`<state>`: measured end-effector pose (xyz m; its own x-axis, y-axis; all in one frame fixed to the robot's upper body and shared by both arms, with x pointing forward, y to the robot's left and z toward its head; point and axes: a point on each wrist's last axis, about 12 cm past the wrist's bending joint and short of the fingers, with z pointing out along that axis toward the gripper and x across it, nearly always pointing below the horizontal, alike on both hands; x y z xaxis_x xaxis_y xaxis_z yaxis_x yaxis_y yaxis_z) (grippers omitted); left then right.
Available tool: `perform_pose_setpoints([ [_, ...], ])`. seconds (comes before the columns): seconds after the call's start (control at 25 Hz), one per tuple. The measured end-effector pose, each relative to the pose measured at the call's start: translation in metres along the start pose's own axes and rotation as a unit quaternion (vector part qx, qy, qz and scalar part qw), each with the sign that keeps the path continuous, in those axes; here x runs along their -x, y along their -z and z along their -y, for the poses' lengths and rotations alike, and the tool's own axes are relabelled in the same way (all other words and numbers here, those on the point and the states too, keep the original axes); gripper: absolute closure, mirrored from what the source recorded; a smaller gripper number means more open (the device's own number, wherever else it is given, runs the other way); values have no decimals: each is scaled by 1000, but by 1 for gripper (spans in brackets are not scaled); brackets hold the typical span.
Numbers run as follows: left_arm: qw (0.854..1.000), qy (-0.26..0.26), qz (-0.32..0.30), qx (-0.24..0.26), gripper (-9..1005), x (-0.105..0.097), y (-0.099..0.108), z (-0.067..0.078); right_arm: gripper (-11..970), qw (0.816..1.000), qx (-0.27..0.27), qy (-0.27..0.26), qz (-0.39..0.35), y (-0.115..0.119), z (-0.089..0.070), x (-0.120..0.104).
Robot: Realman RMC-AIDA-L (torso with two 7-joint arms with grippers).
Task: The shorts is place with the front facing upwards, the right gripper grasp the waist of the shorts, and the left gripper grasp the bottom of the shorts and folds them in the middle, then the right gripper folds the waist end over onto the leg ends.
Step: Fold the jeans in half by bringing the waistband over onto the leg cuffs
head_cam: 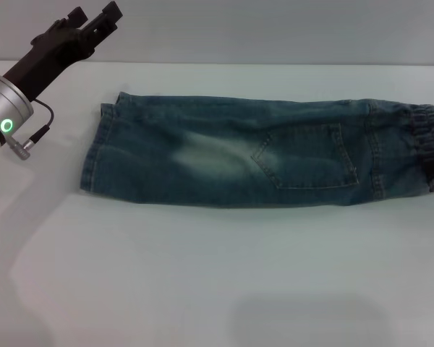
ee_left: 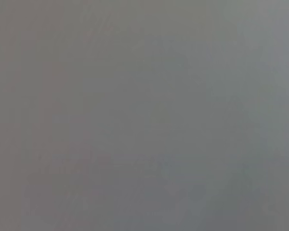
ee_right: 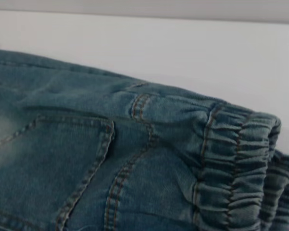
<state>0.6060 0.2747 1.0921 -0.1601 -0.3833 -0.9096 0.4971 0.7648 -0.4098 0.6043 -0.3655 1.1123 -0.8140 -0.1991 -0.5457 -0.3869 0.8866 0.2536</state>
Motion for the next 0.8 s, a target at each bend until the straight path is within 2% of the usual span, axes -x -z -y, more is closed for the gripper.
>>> perform_pose_setpoints([
  [0.16,1000,-1,-3,-3,163,-1,0,1,585,1000,-6,6,11,2,-1,-1],
  [0.24,1000,-2,-5,-5,163,-2,0,1,797,1000,-1,10,17,3,-2,-2],
  [0.44,1000,-4,-9,-8,163,-3,0,3,868,1000,7,12,25,4,-2,-5],
  [0.68,999,-31,-25,-26,163,-8,-4,9,953,999,19,15,31,4,-3,-7],
  [0.8,998,-40,-32,-31,163,-12,-8,13,953,998,34,16,45,8,-6,-6],
])
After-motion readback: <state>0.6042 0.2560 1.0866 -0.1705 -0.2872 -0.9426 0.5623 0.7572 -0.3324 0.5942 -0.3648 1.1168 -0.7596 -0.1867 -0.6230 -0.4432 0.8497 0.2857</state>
